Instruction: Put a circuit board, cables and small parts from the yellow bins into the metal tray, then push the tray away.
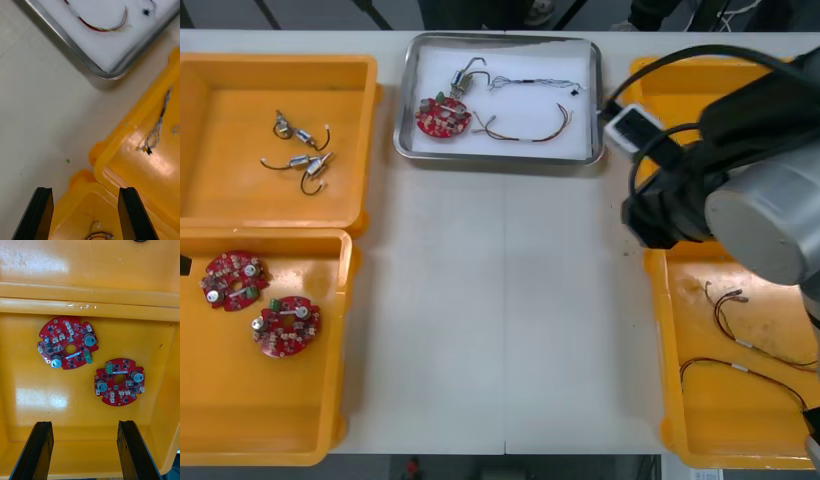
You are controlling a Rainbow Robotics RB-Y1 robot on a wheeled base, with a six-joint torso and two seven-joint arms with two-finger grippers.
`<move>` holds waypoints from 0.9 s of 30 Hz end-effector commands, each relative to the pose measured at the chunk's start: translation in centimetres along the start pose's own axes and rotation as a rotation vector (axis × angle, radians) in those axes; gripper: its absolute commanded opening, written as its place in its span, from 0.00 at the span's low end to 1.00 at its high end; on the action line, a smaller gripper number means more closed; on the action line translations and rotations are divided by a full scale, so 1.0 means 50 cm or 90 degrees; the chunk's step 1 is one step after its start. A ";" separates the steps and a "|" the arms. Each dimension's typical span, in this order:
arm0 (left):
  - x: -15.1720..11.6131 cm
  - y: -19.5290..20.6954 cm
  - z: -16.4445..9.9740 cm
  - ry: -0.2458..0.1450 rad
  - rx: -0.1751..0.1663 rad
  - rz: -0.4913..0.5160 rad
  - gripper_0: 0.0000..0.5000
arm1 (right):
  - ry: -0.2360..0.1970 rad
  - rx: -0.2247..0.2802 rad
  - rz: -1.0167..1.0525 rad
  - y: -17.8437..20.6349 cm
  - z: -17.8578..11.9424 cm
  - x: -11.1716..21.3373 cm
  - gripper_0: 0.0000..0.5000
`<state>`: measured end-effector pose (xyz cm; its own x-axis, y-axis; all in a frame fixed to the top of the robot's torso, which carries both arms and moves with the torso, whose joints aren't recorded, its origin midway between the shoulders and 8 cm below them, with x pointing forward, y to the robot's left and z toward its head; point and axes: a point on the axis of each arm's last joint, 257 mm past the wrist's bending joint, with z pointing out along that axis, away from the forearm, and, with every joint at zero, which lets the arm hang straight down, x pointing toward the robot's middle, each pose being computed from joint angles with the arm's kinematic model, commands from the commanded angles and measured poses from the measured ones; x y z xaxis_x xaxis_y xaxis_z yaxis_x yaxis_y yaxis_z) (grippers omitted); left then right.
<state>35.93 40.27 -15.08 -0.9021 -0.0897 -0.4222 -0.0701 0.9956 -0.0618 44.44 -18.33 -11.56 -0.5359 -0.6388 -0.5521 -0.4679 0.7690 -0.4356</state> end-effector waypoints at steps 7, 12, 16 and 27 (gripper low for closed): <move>-0.007 0.017 -0.022 -0.010 -0.025 0.079 1.00 | 0.031 0.040 0.248 -0.160 -0.043 0.187 1.00; -0.007 0.017 -0.022 -0.010 -0.025 0.079 1.00 | 0.037 0.066 0.331 -0.219 -0.070 0.256 1.00; -0.007 0.017 -0.022 -0.010 -0.025 0.079 1.00 | 0.053 0.096 0.355 -0.253 -0.086 0.296 1.00; -0.007 0.017 -0.022 -0.010 -0.025 0.079 1.00 | 0.105 0.086 0.418 -0.212 -0.084 0.384 1.00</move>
<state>35.93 40.27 -15.08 -0.9020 -0.0896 -0.4223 -0.0700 0.9956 -0.0618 37.47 -38.12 -14.60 -0.7851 -0.0991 -0.6114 0.0095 0.9851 -0.1719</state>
